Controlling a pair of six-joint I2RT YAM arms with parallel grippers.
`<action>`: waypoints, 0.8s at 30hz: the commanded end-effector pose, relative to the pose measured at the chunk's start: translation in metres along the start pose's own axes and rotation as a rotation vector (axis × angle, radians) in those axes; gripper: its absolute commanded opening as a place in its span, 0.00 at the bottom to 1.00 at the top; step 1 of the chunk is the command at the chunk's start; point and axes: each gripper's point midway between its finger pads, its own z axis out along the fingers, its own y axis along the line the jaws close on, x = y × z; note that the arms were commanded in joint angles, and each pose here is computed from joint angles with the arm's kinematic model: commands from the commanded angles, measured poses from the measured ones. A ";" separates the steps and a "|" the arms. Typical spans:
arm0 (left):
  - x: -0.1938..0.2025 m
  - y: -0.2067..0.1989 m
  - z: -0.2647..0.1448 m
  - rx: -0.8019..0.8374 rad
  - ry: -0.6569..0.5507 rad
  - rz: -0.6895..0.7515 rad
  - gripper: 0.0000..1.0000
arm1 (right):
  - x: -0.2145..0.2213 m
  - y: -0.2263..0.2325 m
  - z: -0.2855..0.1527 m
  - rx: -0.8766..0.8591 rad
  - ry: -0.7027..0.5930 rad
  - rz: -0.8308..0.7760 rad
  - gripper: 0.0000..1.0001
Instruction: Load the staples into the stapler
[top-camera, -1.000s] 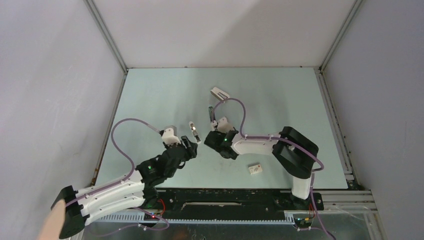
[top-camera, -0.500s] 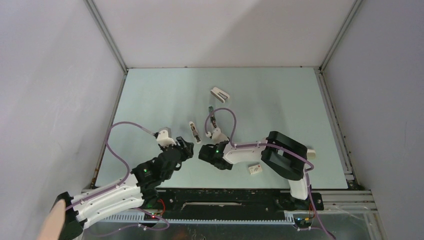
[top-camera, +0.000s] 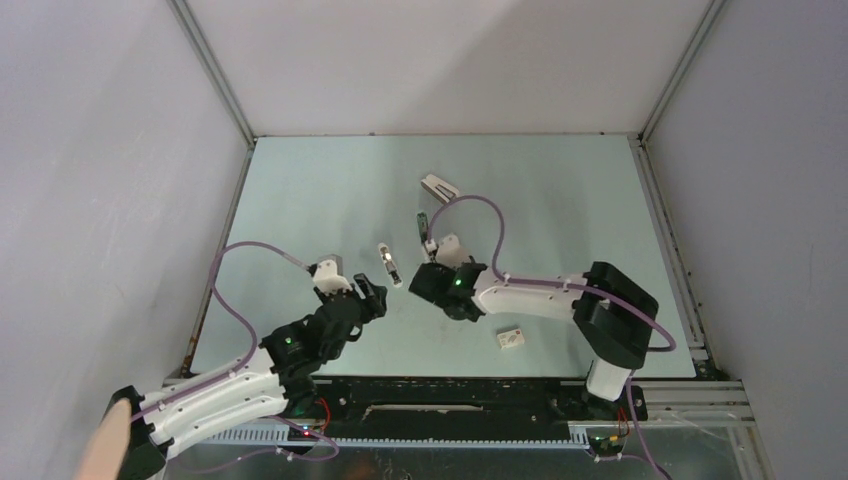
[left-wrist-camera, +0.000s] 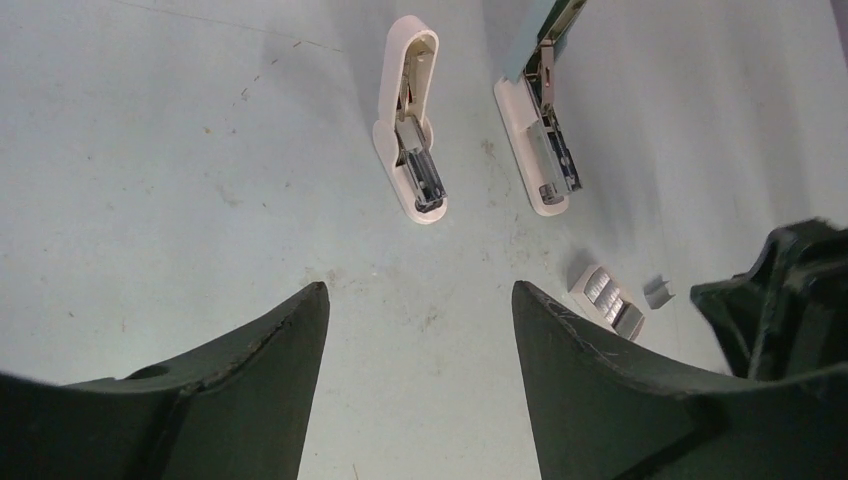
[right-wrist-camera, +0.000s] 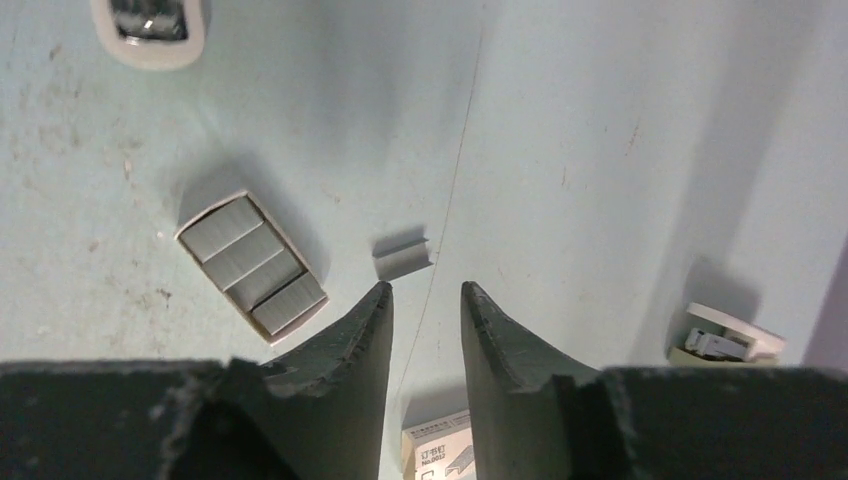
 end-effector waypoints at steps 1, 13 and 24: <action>-0.023 -0.010 -0.003 0.002 -0.041 0.033 0.73 | -0.010 -0.005 0.002 -0.117 0.043 0.167 0.37; -0.039 -0.018 -0.006 0.010 -0.042 0.194 0.91 | -0.006 0.006 0.010 -0.274 0.234 0.572 0.51; -0.043 -0.006 -0.005 -0.027 -0.063 0.300 1.00 | 0.018 0.017 0.032 -0.202 0.398 0.750 0.43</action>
